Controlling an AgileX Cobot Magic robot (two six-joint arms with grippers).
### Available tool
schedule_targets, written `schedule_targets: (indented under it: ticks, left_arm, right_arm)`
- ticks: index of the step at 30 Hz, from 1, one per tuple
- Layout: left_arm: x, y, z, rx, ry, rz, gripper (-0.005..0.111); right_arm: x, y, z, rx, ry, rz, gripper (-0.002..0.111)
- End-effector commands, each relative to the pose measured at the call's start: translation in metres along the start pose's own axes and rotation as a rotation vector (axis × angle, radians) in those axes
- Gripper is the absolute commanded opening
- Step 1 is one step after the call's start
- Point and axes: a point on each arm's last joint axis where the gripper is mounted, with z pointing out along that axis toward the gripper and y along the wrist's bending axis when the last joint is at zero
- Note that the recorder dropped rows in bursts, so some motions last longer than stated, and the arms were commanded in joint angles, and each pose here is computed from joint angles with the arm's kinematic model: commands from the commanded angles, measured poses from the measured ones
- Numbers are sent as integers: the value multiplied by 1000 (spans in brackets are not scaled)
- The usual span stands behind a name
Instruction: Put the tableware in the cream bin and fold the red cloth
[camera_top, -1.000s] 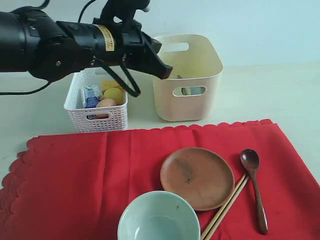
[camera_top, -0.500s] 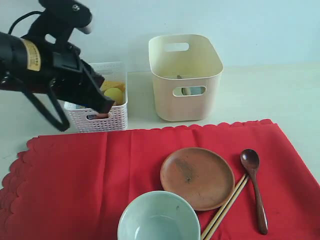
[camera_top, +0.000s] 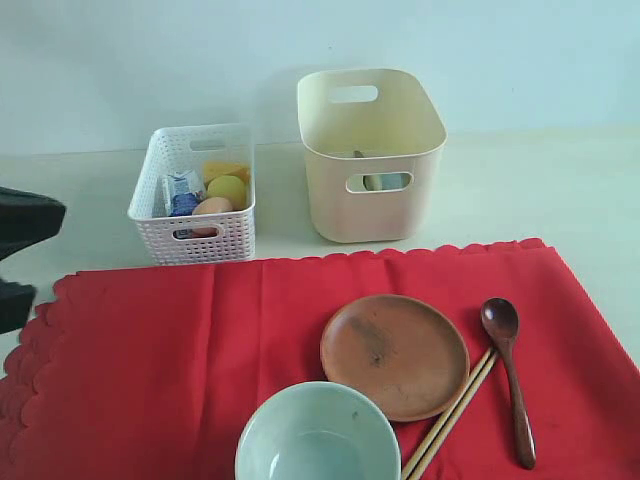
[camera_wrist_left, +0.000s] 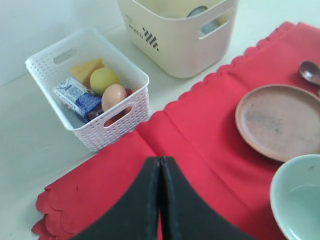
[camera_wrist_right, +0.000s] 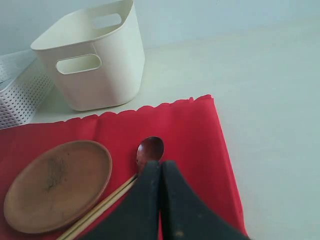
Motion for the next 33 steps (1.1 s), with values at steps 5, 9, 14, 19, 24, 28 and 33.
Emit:
schedule_targets:
  ticks: [5,9,14,19,24,28,33]
  left_arm:
    - [17,-2,-51,56,-220,-122,0]
    - [20,-1,-79,72,-332,-160,0]
    - [27,2,-106,70,-442,-164,0]
    - [30,3,-118,70,-498,-167,0]
    - [31,6,-121,12,-515,-81,0]
    - [38,8,-118,-16,-431,-60,0]
    - [44,7,-113,-3,-394,-125,0]
  right_arm:
    - [-1,0,0,4,-16,-7,0]
    - [-1,0,0,4,-16,-7,0]
    - [-1,0,0,3,-18,-7,0]
    - [-1,0,0,3,-18,-7,0]
    - [-1,0,0,3,-18,-7,0]
    - [-1,0,0,3,-18,-7,0]
    - [-1,0,0,3,-18,-7,0]
